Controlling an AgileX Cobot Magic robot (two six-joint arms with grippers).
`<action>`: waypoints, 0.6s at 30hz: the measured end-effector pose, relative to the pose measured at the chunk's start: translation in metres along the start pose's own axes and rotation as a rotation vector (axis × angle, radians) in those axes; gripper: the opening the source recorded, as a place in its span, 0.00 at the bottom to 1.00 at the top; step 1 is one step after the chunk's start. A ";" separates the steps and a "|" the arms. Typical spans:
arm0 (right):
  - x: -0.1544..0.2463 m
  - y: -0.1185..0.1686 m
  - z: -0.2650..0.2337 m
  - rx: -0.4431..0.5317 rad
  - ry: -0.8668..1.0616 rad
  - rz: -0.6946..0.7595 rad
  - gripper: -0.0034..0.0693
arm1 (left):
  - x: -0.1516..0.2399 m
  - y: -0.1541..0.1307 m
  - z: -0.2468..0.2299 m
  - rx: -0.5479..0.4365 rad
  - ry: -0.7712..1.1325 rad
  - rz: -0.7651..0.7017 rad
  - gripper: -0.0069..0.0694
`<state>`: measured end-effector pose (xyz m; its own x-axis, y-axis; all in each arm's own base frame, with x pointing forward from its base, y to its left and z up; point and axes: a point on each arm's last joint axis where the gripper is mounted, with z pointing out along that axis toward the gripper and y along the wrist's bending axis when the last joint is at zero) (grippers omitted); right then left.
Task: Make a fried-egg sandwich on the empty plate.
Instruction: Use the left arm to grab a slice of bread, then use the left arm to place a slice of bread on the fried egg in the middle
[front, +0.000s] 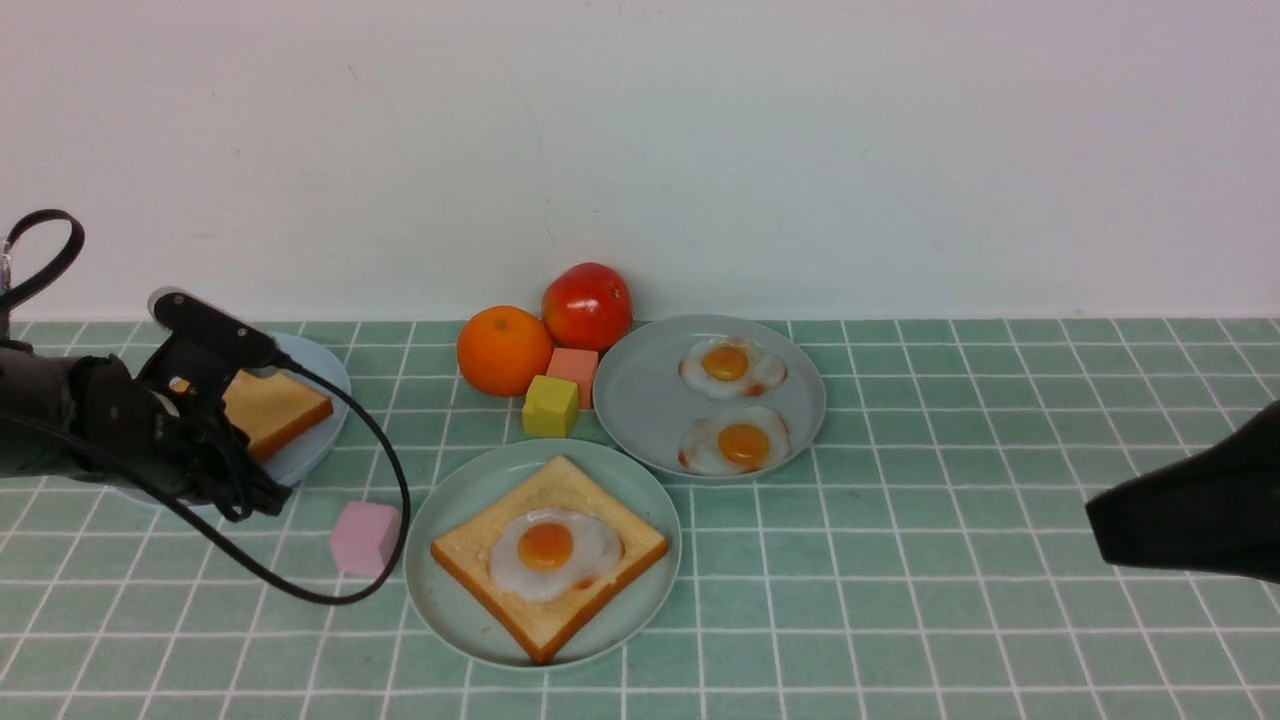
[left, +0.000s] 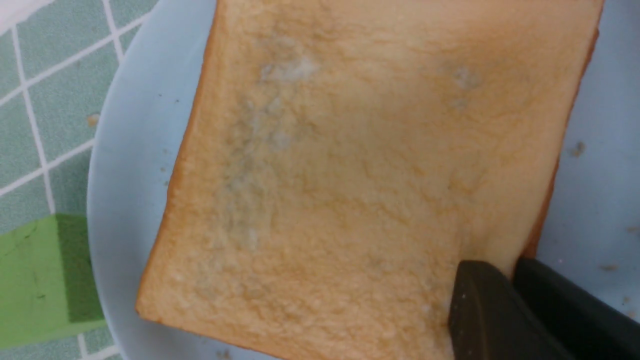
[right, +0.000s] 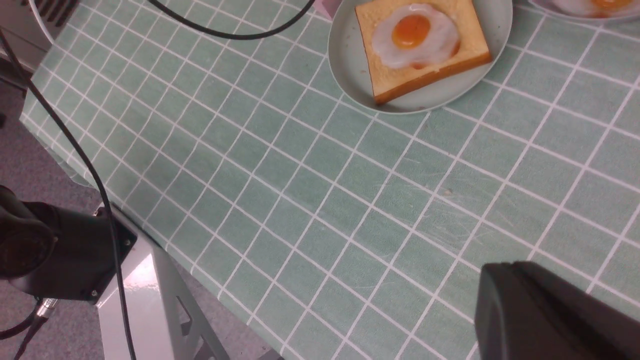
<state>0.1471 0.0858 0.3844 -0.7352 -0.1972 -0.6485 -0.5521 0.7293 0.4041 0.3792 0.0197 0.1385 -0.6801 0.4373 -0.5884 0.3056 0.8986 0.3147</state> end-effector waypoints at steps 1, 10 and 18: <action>0.000 0.000 0.000 0.000 -0.001 -0.001 0.08 | 0.000 0.000 -0.001 0.000 -0.001 0.000 0.13; 0.003 0.006 -0.008 -0.003 -0.029 -0.044 0.08 | -0.020 0.011 -0.043 -0.026 -0.053 -0.001 0.13; 0.004 0.008 -0.011 -0.001 -0.040 -0.079 0.08 | -0.036 0.008 -0.088 0.000 -0.067 -0.056 0.12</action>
<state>0.1352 0.0833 0.3919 -0.6730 -0.2273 -0.7039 -0.6082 0.7117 0.3516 0.3469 0.0079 0.2276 -0.6503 0.3876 -0.6533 0.2685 0.9218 0.2795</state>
